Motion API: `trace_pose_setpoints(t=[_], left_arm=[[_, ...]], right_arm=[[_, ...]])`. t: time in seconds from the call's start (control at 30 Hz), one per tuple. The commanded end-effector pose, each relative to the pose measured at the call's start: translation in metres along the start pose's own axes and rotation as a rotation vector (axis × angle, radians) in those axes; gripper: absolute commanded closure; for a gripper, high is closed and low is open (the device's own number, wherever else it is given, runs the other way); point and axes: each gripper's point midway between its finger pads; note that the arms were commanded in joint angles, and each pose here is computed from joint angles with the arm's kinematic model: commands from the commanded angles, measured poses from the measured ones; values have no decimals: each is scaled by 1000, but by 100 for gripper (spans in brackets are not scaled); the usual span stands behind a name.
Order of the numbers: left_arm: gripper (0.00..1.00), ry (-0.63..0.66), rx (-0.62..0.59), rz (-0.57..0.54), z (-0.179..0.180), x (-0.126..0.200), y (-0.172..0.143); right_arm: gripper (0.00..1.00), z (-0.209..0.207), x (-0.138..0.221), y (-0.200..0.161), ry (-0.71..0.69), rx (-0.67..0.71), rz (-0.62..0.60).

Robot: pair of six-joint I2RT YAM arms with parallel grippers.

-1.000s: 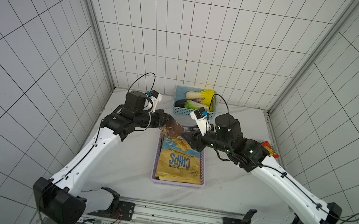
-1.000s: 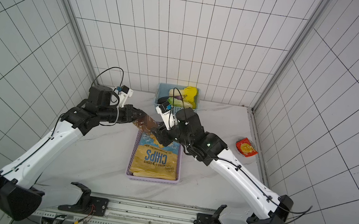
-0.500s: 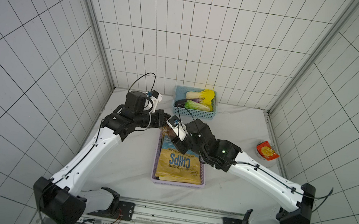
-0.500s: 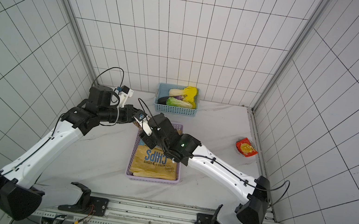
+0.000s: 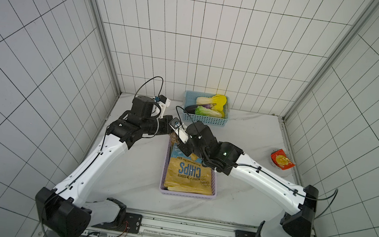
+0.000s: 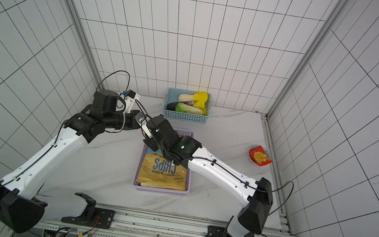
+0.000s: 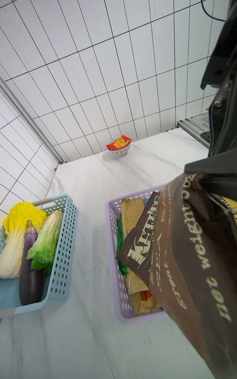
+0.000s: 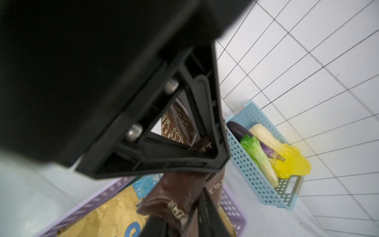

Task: Put the potato chips into the basket
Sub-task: Pick up the potato chip from the corner of the board.

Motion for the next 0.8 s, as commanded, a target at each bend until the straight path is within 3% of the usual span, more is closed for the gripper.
trace_pose_setpoints(t=[0.0,0.03,0.1,0.13,0.17,0.2,0.4,0.5,0.6,0.77], left_arm=[[100,-73,-59,-40,-22,8,10],[100,-80,-63,-43,-23,9,12],[75,-102,-72,-53,-27,10,15],[52,-121,-79,-59,-29,12,17],[23,-133,-85,-71,-31,15,20],[2,-127,-86,-85,-30,17,24],[2,-90,-96,-201,-13,50,64],[2,-84,42,-309,23,83,98],[2,-243,-46,-389,23,119,128],[2,-264,-300,-260,10,126,113]], right_arm=[[97,-10,9,25,-34,-34,-74],[100,-11,12,27,-37,-39,-84],[100,-14,18,30,-40,-49,-100],[100,-16,21,30,-40,-52,-107],[100,-17,24,31,-41,-56,-112],[100,-19,26,31,-41,-61,-114],[100,-30,42,26,5,-135,-128],[100,-33,51,21,74,-199,-133],[100,-34,61,13,132,-240,-125],[100,-41,74,-2,225,-325,-108]])
Point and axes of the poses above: each gripper's point midway between its finger pads, its own x axis back along the fingers, its own z axis along the line the jaws close on, y = z × x, and after that the axes turned 11 degrees about -x, right-handed
